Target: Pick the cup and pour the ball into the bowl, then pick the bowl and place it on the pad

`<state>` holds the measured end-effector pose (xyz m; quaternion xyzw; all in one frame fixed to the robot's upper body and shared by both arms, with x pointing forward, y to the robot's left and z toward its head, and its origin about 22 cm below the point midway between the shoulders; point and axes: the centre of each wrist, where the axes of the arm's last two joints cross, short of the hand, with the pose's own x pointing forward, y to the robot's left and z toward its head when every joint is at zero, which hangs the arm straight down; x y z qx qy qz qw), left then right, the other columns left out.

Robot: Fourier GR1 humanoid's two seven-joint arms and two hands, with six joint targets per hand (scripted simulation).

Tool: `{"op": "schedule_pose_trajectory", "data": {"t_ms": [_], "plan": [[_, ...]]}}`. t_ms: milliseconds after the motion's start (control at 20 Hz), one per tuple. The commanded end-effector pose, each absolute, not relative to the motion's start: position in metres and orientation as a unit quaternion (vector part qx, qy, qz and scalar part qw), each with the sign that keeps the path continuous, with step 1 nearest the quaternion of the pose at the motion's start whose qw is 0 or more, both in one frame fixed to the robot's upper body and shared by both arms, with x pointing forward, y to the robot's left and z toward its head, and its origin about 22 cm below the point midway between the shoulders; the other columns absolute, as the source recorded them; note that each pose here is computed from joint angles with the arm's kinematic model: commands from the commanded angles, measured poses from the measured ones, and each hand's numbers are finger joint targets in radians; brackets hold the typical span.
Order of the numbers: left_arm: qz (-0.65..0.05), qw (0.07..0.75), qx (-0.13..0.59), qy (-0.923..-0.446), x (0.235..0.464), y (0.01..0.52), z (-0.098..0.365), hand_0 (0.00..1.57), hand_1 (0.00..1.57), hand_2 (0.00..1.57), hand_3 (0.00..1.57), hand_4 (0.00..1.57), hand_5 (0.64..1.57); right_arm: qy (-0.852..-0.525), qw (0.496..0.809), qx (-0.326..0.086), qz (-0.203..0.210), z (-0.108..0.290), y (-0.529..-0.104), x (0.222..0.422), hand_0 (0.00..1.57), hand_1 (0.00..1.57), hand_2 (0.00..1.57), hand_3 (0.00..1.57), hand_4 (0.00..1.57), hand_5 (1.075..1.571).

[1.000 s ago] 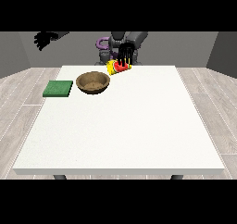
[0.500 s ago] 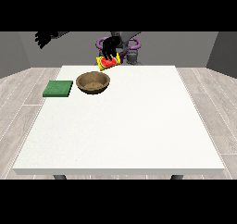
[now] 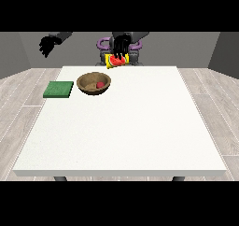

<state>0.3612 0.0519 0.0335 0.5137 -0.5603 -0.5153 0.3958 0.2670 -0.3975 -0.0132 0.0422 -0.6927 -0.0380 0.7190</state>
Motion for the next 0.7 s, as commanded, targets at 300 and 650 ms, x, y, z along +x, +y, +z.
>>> {"op": "schedule_pose_trajectory", "data": {"t_ms": [300, 650], "plan": [[-0.128, 0.561, 0.268, -0.772, 0.356, 0.073, 0.101, 0.00, 0.00, 0.00, 0.00, 0.90, 1.570, -0.710, 0.699, 0.050, -0.063, -0.004, -0.391, 0.282, 0.00, 0.00, 0.00, 0.00, 0.70, 1.570], [-0.038, 0.575, 0.036, -0.817, 0.360, 0.137, 0.171, 0.00, 0.00, 0.00, 0.00, 0.00, 1.451, -0.710, 0.695, 0.010, -0.117, -0.027, -0.385, 0.267, 0.00, 0.00, 0.00, 0.00, 0.61, 1.571]]}}
